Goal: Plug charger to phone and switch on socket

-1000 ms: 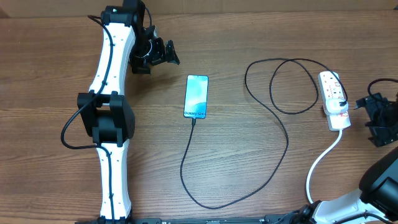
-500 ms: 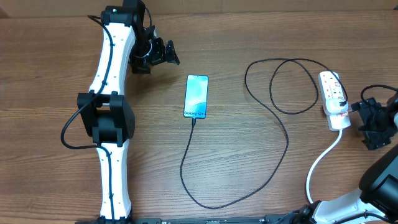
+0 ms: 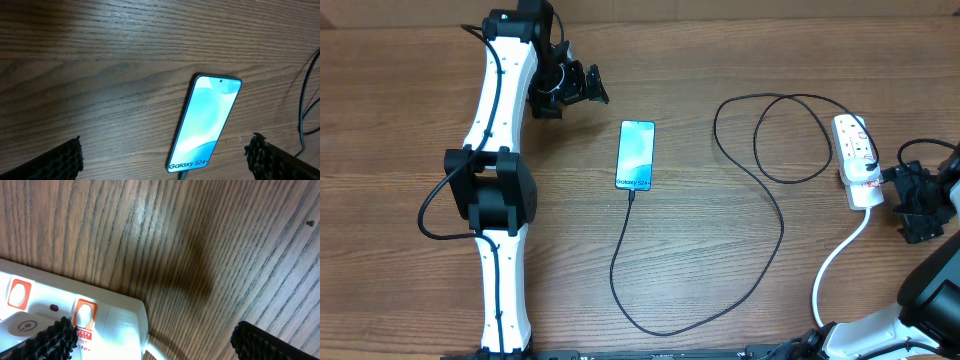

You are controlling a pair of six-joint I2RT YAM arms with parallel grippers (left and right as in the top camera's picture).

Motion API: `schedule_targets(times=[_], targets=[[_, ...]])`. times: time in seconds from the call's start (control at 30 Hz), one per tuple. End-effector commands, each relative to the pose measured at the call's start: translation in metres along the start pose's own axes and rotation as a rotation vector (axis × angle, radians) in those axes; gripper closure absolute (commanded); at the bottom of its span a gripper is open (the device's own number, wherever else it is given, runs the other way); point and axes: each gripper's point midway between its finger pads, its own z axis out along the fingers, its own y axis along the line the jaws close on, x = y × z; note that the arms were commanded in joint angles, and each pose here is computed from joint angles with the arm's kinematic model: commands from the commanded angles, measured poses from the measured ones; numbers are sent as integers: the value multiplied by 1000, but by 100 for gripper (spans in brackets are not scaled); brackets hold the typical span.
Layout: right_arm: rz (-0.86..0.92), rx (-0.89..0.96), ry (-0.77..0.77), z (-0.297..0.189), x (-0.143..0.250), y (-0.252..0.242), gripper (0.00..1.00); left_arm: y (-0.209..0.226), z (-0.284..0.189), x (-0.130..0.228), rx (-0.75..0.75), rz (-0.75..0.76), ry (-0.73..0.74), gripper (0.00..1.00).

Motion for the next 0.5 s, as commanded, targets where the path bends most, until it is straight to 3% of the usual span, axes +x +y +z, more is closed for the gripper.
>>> schedule_targets(times=[0.0,0.47], targets=[[5,-5,6,1,2,0,0,-6,-8,0,-2,21,-19,0],[-1,-19,22,3,6,1,0,-6,-8,0,-2,21,-19,0]])
